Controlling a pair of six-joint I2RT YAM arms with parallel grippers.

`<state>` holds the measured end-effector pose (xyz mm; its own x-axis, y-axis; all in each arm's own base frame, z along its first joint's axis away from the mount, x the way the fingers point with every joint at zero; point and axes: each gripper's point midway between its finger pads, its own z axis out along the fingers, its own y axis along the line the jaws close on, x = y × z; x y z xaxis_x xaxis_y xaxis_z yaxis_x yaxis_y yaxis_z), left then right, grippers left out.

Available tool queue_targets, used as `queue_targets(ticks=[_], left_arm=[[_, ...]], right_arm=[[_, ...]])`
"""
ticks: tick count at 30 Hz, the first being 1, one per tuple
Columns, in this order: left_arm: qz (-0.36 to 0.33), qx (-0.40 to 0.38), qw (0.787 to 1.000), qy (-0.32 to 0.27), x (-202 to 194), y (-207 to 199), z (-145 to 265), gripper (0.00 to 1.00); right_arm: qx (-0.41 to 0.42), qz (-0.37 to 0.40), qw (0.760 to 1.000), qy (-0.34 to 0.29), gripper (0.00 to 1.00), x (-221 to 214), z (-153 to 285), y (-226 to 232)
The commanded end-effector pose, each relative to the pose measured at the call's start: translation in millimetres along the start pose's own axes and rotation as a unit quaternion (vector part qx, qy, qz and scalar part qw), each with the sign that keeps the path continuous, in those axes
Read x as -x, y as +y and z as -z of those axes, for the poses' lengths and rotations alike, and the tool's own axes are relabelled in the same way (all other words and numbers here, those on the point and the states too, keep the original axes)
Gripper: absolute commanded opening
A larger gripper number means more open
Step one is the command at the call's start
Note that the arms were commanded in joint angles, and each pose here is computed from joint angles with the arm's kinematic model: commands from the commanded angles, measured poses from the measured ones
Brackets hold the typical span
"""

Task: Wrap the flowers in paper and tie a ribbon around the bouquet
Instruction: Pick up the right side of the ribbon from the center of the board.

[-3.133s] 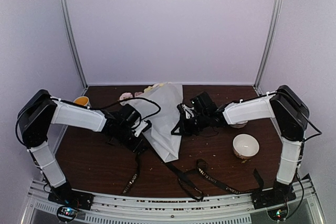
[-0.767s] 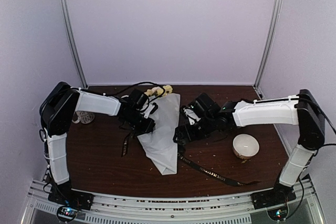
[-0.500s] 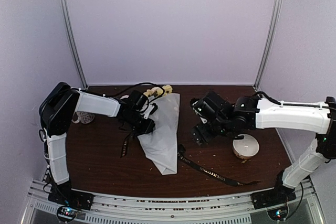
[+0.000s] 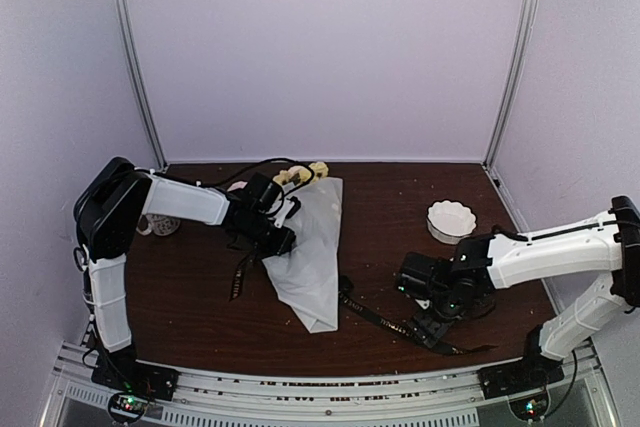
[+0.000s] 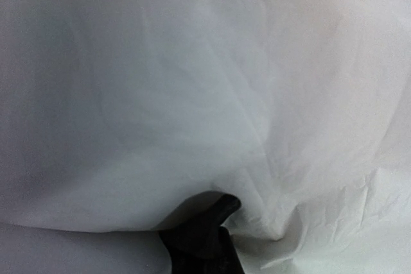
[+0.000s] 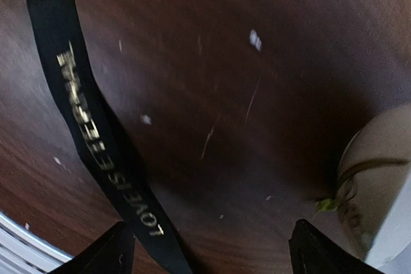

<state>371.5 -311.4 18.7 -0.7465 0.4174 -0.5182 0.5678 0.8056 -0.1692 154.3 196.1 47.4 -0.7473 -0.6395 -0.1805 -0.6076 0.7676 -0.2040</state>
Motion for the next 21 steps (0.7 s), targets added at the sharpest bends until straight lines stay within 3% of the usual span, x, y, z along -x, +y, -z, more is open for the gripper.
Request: queue_targets(ticks=[1,7,11,14,15,17,21], left_arm=[[-0.001,0.022,0.999,0.046,-32,10,-8,0.0],[-0.002,0.019,0.999,0.045,-31,9,-7,0.0],[-0.002,0.021,0.999,0.043,-30,10,-7,0.0],[-0.003,0.022,0.999,0.043,-29,10,-5,0.0],[-0.003,0.023,0.999,0.043,-29,10,-5,0.0],[-0.005,0.027,0.999,0.042,-28,11,-3,0.0],[-0.007,0.035,0.999,0.04,-27,14,-2,0.0]], right_arm=[[0.074,-0.034,0.994,0.068,0.85,-41,-5,21],[0.089,-0.024,0.987,0.128,0.87,-72,-19,28],[0.087,-0.013,0.985,0.146,0.58,-76,-22,28],[0.106,-0.006,0.98,0.168,0.47,-84,-23,36],[0.113,-0.005,0.978,0.175,0.36,-87,-22,38],[0.125,0.0,0.976,0.178,0.01,-87,-19,42],[0.171,-0.005,0.98,0.098,0.0,-38,3,53]])
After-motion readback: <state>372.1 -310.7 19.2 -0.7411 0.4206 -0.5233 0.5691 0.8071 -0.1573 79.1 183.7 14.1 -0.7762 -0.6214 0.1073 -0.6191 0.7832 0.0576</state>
